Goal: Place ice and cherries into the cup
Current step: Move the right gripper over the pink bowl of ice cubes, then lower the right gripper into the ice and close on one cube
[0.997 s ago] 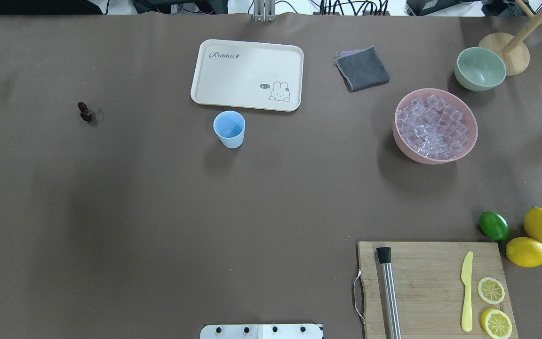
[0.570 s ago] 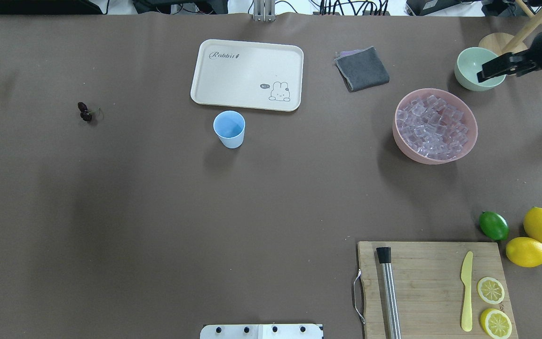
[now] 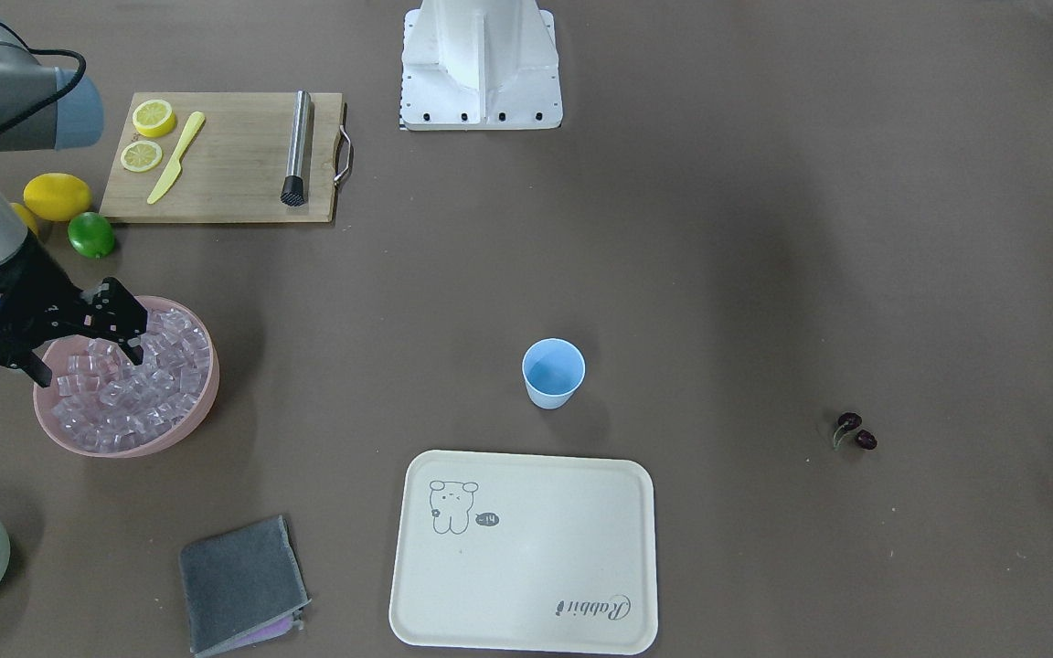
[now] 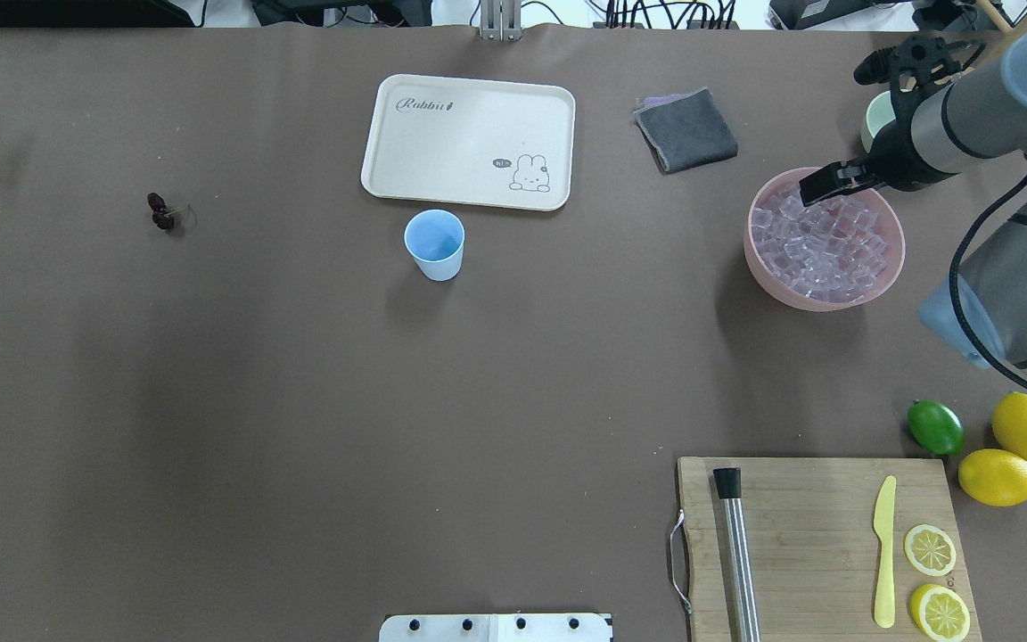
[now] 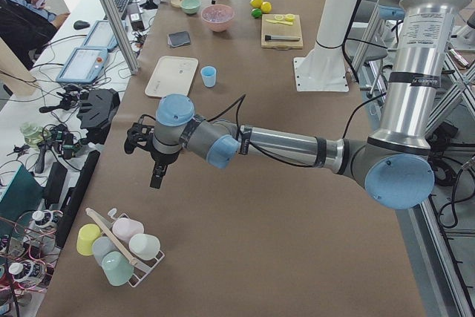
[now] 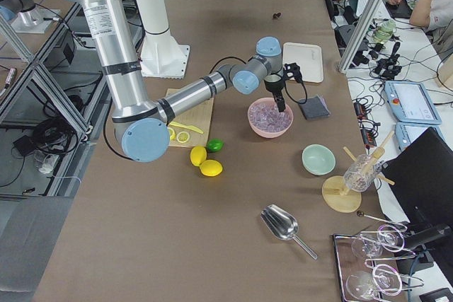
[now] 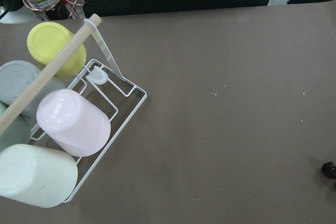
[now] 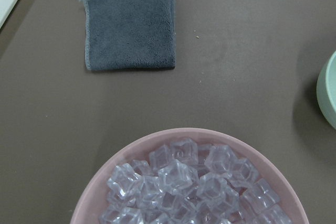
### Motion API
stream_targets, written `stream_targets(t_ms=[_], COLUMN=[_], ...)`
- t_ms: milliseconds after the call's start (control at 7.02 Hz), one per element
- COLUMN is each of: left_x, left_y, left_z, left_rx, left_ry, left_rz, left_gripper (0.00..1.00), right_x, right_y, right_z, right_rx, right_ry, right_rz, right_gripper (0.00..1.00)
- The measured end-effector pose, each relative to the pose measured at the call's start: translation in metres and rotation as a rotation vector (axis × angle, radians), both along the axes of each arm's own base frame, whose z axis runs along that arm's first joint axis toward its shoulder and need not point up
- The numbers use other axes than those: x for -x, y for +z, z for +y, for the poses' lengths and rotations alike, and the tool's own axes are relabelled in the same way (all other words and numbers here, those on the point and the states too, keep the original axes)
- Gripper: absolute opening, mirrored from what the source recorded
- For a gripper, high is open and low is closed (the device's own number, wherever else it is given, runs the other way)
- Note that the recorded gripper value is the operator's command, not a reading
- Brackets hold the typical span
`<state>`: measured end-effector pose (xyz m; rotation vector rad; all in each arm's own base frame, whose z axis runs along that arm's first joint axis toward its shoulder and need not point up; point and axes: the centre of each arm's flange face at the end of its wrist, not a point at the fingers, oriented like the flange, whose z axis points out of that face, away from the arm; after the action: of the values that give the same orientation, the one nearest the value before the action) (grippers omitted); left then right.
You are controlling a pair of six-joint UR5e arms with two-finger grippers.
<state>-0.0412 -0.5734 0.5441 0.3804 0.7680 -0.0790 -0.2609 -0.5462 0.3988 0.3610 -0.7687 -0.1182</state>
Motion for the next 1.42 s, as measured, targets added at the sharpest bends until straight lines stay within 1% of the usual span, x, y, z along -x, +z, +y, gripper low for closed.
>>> stream_targets(t_ms=[142, 570, 854, 1282, 1424], left_x=[0.0, -0.001, -0.001, -0.004, -0.005], left_y=[0.0, 0.002, 0.005, 0.008, 0.009], left_z=[0.001, 0.004, 0.005, 0.006, 0.005], left_rx=[-0.002, -0.009, -0.007, -0.001, 0.001], left_ry=[0.0, 0.0, 0.002, 0.006, 0.007], left_rz=[-0.001, -0.001, -0.001, -0.001, -0.001], left_gripper=[0.98, 0.98, 0.98, 0.98, 0.98], right_x=[0.01, 0.041, 0.046, 0.06, 0.061], right_y=[0.006, 0.023, 0.03, 0.029, 0.03], right_z=[0.002, 0.007, 0.001, -0.017, -0.019], right_rx=[0.003, -0.012, -0.016, -0.016, -0.015], right_ry=[-0.001, -0.016, 0.0, 0.009, 0.009], right_rz=[0.006, 0.032, 0.058, 0.073, 0.076], right_gripper=[1.0, 1.0, 1.0, 0.98, 0.91])
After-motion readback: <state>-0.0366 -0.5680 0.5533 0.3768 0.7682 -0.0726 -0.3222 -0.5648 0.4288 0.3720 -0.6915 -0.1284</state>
